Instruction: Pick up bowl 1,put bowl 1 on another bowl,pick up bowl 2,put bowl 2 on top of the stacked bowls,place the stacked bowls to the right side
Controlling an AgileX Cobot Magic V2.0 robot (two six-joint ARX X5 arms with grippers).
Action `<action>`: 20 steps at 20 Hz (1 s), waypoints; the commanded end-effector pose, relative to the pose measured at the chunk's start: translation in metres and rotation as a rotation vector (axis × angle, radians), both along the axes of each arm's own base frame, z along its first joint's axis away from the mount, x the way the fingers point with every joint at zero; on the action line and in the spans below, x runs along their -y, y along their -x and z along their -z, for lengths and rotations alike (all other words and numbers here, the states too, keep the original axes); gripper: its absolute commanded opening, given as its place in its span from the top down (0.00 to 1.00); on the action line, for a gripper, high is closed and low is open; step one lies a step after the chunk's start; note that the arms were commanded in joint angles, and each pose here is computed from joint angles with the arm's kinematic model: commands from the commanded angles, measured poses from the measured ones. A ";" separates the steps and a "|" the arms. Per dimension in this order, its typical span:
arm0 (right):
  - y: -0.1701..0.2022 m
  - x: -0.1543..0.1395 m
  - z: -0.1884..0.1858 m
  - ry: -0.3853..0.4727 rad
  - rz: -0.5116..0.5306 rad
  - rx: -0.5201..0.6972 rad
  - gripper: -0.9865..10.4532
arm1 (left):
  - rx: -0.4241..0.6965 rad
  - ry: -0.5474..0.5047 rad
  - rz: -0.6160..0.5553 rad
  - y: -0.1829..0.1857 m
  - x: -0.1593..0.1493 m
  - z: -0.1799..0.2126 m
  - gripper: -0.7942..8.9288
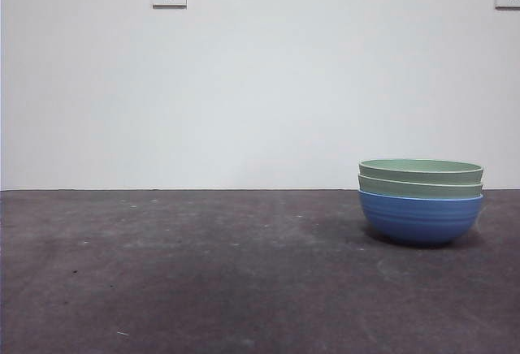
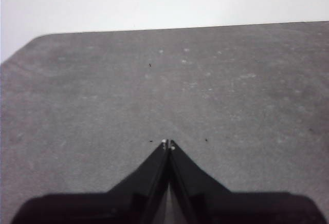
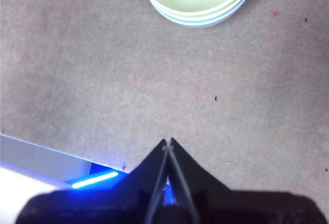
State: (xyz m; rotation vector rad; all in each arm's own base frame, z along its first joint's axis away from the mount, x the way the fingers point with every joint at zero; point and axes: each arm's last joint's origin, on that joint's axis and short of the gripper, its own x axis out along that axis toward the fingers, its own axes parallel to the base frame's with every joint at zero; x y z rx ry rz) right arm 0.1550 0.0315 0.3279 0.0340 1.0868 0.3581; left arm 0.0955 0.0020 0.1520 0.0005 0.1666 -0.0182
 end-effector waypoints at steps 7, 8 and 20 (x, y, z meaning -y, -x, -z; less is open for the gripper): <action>0.000 0.000 0.002 0.005 -0.006 0.000 0.91 | -0.007 0.037 -0.012 -0.001 0.000 0.004 0.92; 0.000 0.000 0.002 0.005 -0.006 0.000 0.91 | -0.007 0.038 -0.012 -0.001 0.000 0.004 0.92; 0.015 0.011 -0.026 -0.064 0.092 0.473 0.91 | -0.007 0.038 -0.011 -0.001 0.000 0.004 0.92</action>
